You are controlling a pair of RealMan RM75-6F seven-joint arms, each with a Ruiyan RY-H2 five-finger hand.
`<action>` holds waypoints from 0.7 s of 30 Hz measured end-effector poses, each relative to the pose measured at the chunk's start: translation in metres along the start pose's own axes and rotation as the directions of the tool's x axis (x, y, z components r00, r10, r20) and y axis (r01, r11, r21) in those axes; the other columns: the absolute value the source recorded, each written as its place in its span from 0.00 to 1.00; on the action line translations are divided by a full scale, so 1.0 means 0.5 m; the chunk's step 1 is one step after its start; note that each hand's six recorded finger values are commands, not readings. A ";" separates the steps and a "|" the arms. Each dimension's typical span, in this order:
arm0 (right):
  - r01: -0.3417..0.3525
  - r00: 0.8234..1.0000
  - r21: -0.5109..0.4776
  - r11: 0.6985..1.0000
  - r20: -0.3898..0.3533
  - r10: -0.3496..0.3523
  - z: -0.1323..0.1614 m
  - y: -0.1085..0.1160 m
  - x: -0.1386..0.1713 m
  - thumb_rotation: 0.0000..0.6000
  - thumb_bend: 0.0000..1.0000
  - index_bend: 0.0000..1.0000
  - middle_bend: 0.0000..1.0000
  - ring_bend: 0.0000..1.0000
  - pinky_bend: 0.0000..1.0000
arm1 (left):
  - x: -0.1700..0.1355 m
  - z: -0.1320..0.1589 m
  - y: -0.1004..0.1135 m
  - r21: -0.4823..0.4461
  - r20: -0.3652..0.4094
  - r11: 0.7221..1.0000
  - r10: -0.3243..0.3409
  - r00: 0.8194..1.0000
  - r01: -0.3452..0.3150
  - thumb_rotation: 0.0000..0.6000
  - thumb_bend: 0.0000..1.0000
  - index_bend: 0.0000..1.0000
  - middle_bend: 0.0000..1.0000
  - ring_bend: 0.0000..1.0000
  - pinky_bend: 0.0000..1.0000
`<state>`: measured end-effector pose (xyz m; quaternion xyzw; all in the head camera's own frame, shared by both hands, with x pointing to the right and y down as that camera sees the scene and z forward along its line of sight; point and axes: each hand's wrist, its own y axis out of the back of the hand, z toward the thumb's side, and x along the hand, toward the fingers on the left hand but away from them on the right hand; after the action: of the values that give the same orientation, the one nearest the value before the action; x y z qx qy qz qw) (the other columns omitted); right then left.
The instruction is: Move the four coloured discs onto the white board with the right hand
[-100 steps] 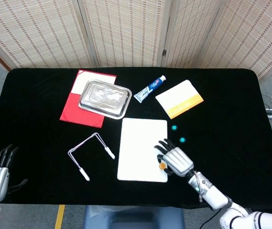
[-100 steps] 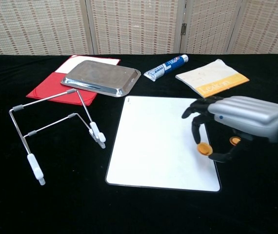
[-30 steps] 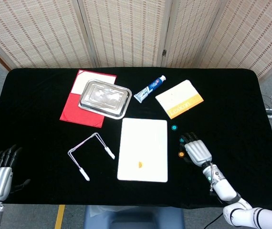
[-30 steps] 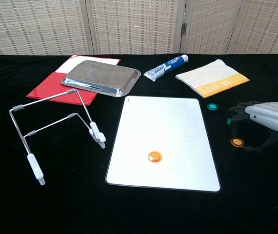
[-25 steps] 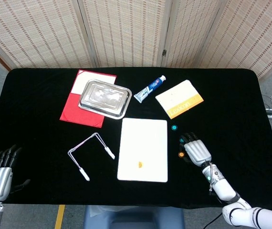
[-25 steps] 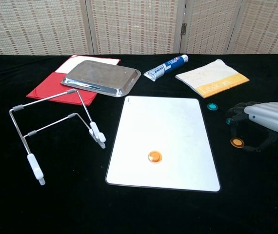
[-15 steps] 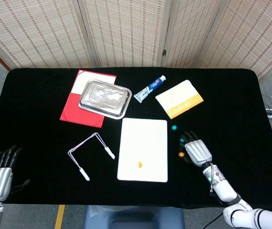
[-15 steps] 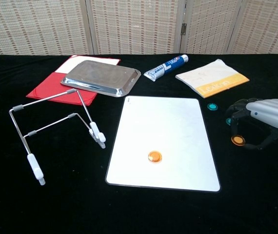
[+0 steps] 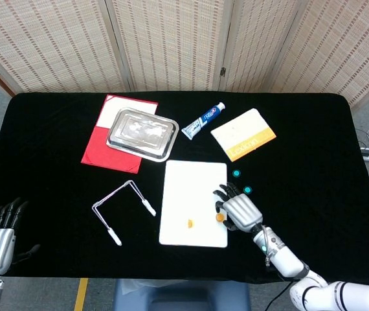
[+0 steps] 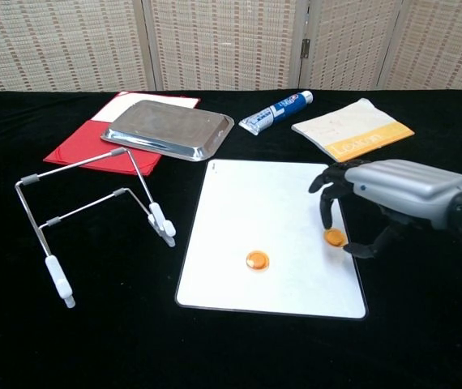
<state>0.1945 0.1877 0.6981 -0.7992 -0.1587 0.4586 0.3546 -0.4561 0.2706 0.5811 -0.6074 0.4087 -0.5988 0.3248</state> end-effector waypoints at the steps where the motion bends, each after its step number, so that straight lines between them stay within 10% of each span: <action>1: -0.006 1.000 0.002 1.000 -0.012 0.006 0.011 -0.003 -0.007 1.00 0.39 0.48 0.18 0.00 0.00 | 0.000 -0.001 0.000 0.000 -0.001 1.000 0.000 1.000 0.000 1.00 0.14 0.07 0.00 0.05 0.00; 21: -0.048 0.996 0.038 0.998 -0.067 0.051 0.082 -0.025 -0.044 1.00 0.39 0.45 0.16 0.00 0.00 | -0.003 -0.013 -0.006 -0.002 -0.013 1.000 -0.005 1.000 0.005 1.00 0.14 0.07 0.00 0.05 0.00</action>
<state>0.1491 0.2013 0.7072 -0.8116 -0.1183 0.4425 0.3628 -0.4623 0.2740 0.5836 -0.6048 0.4098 -0.6032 0.3199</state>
